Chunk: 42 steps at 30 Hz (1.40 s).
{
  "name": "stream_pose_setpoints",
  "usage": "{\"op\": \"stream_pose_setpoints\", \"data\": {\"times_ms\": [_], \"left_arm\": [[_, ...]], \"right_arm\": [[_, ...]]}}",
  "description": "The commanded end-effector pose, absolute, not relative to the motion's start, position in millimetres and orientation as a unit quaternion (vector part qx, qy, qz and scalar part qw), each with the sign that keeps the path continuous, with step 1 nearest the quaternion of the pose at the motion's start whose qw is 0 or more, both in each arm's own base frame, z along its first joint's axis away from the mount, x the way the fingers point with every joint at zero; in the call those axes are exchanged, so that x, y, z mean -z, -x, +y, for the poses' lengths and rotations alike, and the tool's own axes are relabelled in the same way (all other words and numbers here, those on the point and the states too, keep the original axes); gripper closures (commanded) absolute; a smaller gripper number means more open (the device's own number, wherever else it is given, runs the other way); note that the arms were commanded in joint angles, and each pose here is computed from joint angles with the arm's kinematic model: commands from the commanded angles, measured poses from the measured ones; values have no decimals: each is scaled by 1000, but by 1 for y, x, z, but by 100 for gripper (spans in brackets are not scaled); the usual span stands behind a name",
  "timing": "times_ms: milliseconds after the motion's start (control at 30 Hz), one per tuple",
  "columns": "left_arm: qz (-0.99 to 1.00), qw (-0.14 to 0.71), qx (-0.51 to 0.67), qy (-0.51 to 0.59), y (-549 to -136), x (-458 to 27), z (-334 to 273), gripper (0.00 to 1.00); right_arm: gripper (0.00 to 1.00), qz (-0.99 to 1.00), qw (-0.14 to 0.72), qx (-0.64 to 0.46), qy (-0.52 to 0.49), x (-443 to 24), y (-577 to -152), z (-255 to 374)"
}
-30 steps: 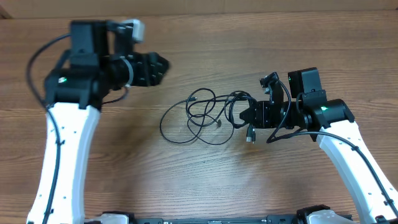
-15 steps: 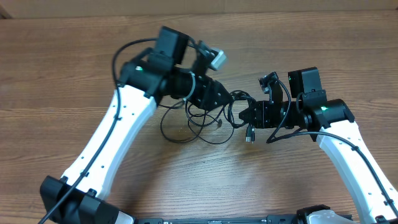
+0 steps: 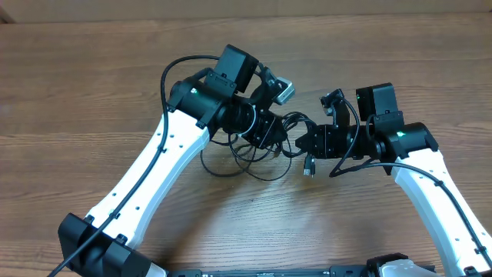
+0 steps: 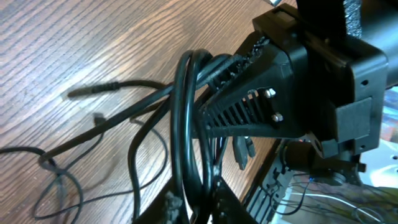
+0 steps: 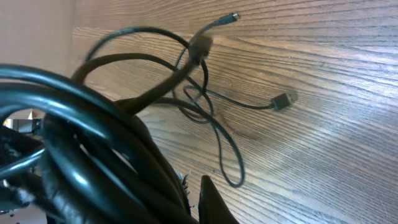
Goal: Untangle cables
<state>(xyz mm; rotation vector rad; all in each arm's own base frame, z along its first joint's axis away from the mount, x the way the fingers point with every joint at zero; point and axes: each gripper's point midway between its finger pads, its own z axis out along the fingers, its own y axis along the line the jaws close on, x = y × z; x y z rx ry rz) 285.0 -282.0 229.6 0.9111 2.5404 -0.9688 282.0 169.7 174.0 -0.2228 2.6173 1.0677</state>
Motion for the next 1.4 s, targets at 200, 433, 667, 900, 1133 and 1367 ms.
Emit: {"op": "stream_pose_setpoints", "data": {"times_ms": [200,433,667,900,1133,1367], "left_arm": [[902,146,286,-288,-299,-229,-251,84],[904,171,280,-274,-300,-249,-231,66],[901,196,260,-287,-300,-257,-223,78],[898,180,263,-303,-290,-254,-226,45],[881,151,247,-375,-274,-234,-232,36],[865,111,241,-426,-254,-203,-244,34]], "right_arm": [[96,910,158,-375,83,-179,-284,170],[96,910,158,-375,83,-179,-284,170],[96,910,158,-375,83,-179,-284,170],[96,910,158,-375,83,-179,-284,170],[96,910,158,-375,83,-179,-284,171],[96,910,158,-375,83,-179,-284,170]]}}
